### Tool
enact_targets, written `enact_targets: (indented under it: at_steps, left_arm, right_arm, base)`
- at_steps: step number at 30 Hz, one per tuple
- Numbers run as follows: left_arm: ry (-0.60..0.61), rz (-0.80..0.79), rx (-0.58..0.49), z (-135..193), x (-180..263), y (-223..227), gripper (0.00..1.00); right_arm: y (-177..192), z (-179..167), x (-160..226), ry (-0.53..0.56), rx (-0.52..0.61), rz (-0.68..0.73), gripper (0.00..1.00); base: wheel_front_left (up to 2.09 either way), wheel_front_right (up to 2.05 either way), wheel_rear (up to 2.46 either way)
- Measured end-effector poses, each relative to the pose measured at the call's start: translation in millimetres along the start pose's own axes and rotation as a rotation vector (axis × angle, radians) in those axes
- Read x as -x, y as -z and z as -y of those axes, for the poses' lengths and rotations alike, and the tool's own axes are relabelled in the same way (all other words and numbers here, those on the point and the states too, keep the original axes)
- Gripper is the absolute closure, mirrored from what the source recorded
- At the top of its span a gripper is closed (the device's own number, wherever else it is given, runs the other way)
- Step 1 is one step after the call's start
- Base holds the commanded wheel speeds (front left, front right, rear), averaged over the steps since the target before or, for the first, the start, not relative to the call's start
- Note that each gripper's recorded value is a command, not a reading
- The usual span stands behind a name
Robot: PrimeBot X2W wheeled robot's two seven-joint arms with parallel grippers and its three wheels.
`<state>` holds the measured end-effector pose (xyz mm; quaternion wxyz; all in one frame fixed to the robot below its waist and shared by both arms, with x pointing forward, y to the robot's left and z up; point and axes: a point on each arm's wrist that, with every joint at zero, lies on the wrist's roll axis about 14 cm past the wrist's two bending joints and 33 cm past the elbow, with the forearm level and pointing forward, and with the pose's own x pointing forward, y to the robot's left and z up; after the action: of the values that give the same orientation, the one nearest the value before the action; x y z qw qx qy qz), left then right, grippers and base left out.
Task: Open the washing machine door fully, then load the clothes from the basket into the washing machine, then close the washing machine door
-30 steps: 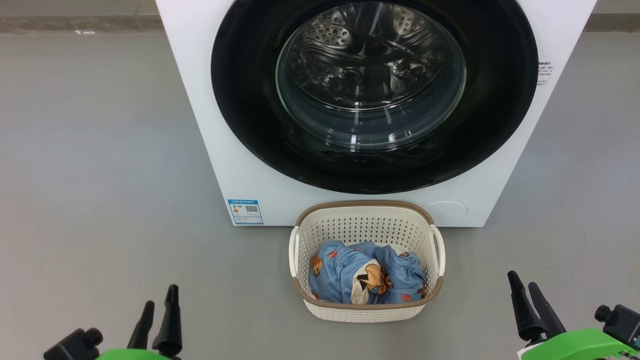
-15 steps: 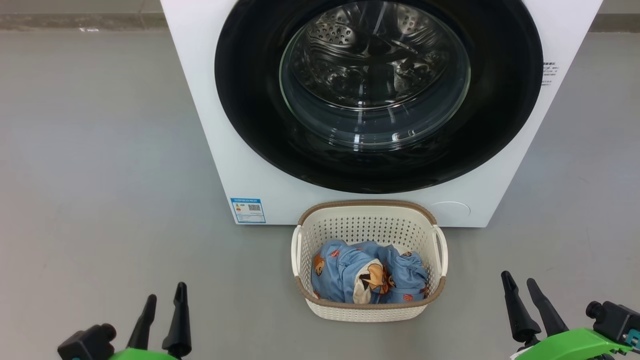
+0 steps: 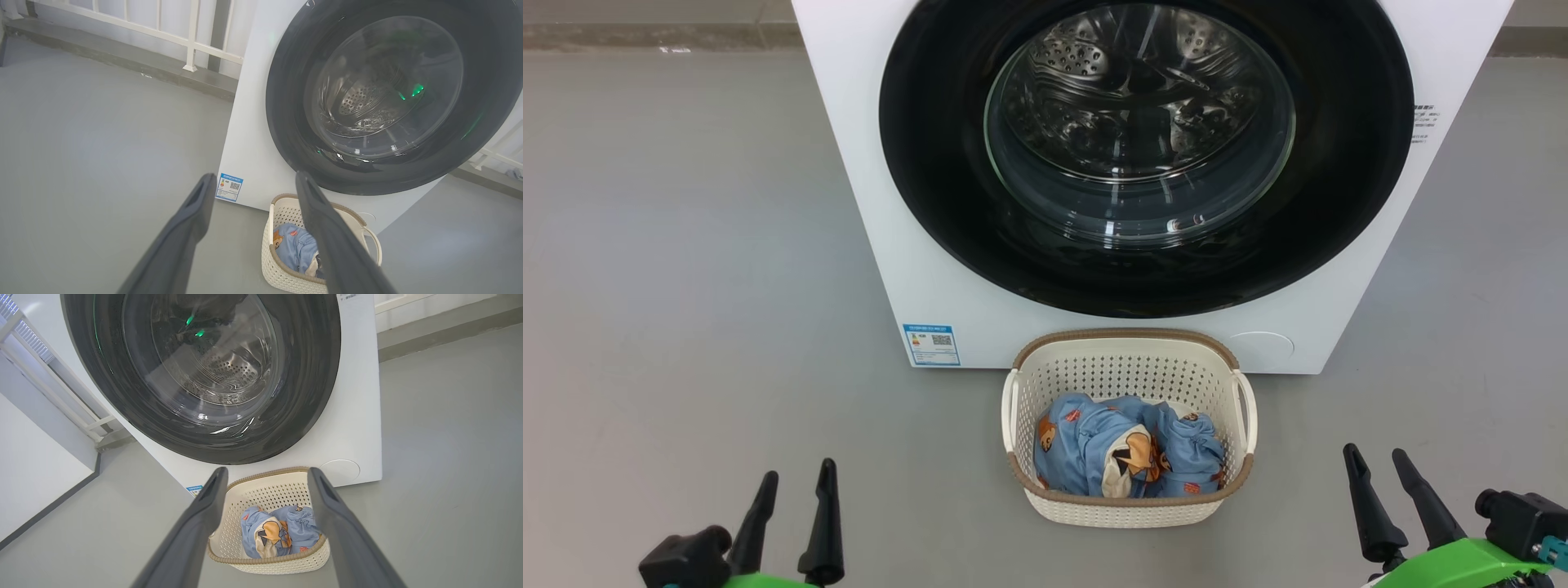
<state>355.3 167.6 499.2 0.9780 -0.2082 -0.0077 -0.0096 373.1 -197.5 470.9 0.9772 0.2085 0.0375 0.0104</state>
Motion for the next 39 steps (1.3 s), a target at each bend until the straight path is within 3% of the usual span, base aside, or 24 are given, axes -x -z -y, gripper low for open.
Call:
enact_targets:
  at_steps: [26, 39]
  left_arm:
    - [0.089, 0.063, -0.313, 18.8, -0.5, -8.1, 0.00]
    - [0.094, 0.068, -0.325, 19.7, 0.8, -9.0, 0.00]
  right_arm:
    - [-7.1, 14.8, 10.3, 0.007, 0.285, 0.037, 0.00]
    - [-9.9, 20.7, 14.9, 0.026, 0.297, 0.043, 0.00]
  base:
    - [0.00, 0.00, 0.00]
    - [0.00, 0.00, 0.00]
